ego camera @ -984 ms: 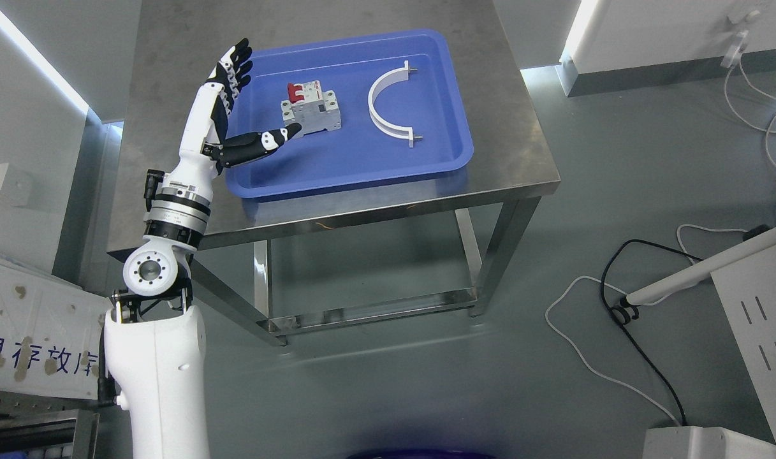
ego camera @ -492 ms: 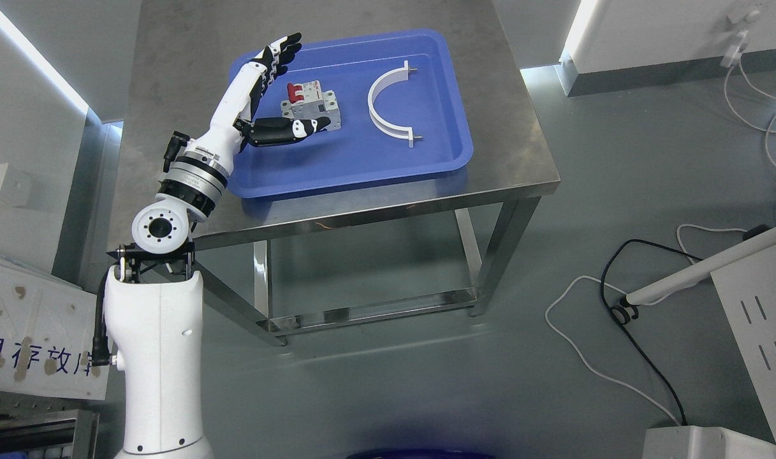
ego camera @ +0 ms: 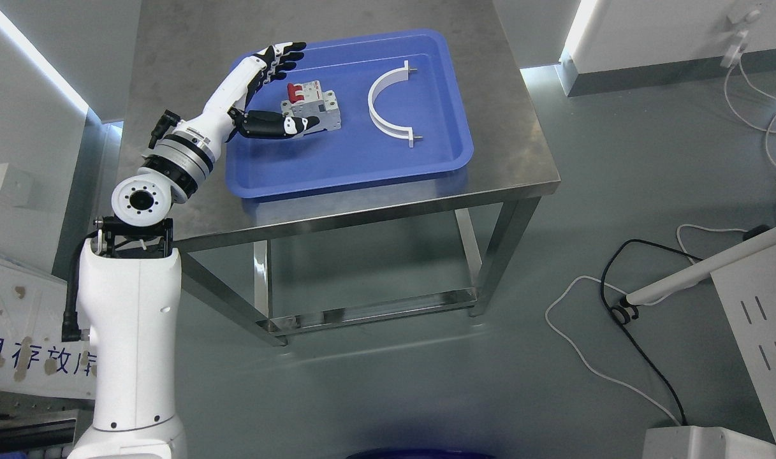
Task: Place circuit breaker on shelf
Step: 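Lower the left hand around the white-and-red circuit breaker and close fingers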
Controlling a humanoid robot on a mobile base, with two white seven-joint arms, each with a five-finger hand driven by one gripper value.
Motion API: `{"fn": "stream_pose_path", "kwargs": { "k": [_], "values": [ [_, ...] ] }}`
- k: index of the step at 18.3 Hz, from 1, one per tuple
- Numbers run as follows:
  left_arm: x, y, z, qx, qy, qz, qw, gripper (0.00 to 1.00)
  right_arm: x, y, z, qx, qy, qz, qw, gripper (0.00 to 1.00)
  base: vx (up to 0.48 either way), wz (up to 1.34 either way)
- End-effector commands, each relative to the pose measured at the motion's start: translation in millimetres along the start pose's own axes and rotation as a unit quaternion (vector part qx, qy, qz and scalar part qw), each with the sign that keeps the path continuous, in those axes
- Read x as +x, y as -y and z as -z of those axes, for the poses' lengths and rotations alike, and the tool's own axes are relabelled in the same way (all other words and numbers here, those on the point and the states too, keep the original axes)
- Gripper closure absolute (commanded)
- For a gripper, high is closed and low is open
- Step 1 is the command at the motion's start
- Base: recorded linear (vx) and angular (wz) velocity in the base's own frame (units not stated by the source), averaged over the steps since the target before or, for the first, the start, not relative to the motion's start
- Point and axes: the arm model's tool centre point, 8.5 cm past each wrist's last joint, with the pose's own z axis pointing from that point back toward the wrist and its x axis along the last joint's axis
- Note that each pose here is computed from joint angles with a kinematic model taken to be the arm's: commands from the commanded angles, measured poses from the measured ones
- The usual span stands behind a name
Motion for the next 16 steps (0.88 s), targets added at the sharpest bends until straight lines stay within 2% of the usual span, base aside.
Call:
{"fn": "stream_pose_path", "kwargs": {
  "k": [1, 16],
  "values": [
    [-16, -17, -6, -0.008, -0.045, 0.055, 0.997, 0.21, -5.1, 12, 0, -0.009, 0.011, -0.001, 1.0, 0.0, 0.0, 0.0],
    [0, 8, 18, -0.048, -0.052, 0.11, 0.991, 0.32, -5.1, 12, 0, -0.009, 0.011, -0.001, 1.0, 0.0, 0.0, 0.0]
  ]
}}
